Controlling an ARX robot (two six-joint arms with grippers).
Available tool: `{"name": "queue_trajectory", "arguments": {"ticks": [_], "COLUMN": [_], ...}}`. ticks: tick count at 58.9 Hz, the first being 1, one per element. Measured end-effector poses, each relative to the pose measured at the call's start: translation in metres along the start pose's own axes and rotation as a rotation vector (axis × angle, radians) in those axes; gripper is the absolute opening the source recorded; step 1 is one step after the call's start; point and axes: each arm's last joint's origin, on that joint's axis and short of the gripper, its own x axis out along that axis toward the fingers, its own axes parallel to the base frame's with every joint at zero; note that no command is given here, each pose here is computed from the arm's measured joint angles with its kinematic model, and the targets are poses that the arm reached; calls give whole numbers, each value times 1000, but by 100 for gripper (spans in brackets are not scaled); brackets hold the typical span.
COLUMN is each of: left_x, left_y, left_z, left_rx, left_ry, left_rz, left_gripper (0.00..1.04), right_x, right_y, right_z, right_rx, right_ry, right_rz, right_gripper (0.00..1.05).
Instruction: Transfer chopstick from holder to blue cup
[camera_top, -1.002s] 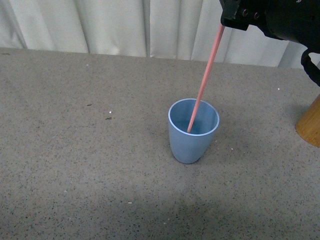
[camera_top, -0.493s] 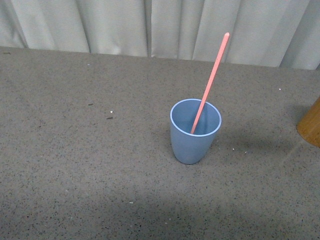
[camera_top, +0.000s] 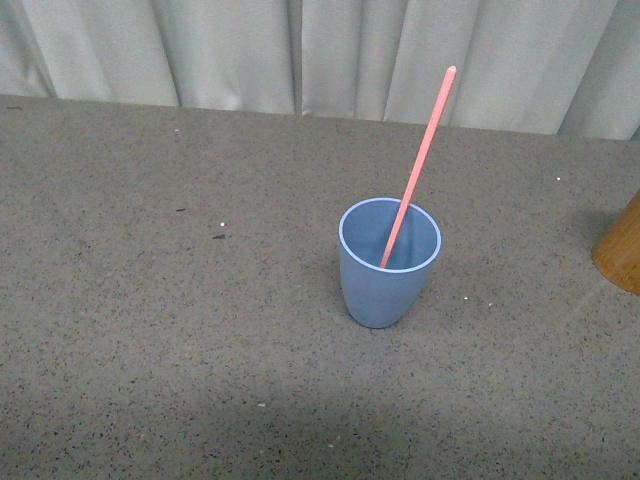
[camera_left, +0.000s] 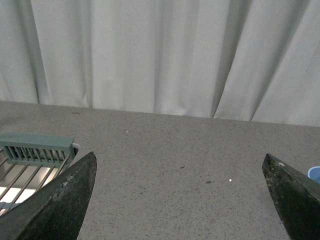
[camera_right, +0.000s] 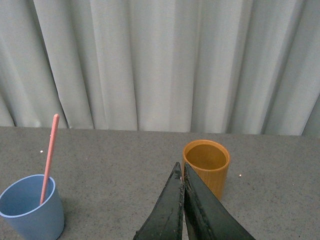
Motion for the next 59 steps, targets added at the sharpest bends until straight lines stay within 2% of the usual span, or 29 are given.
{"name": "queue_trajectory", "arguments": {"ticks": [12,17,27,39,59], "left_x": [0,0,0,0,0], "left_y": [0,0,0,0,0], "left_z": [0,0,0,0,0], "left_rx": [0,0,0,0,0], "left_ry": [0,0,0,0,0], "left_rz": [0,0,0,0,0], "left_gripper": [98,98,98,98,98], "right_x": [0,0,0,0,0], "right_y": [0,0,0,0,0], "right_z": [0,0,0,0,0], "right_rx": [-1,-2,-2,-2,-1], "right_ry": [-2,-2,-2,-2,-2], "right_rz": [-1,0,-1,-1,-1], "right_gripper": [2,17,60,95,95]}}
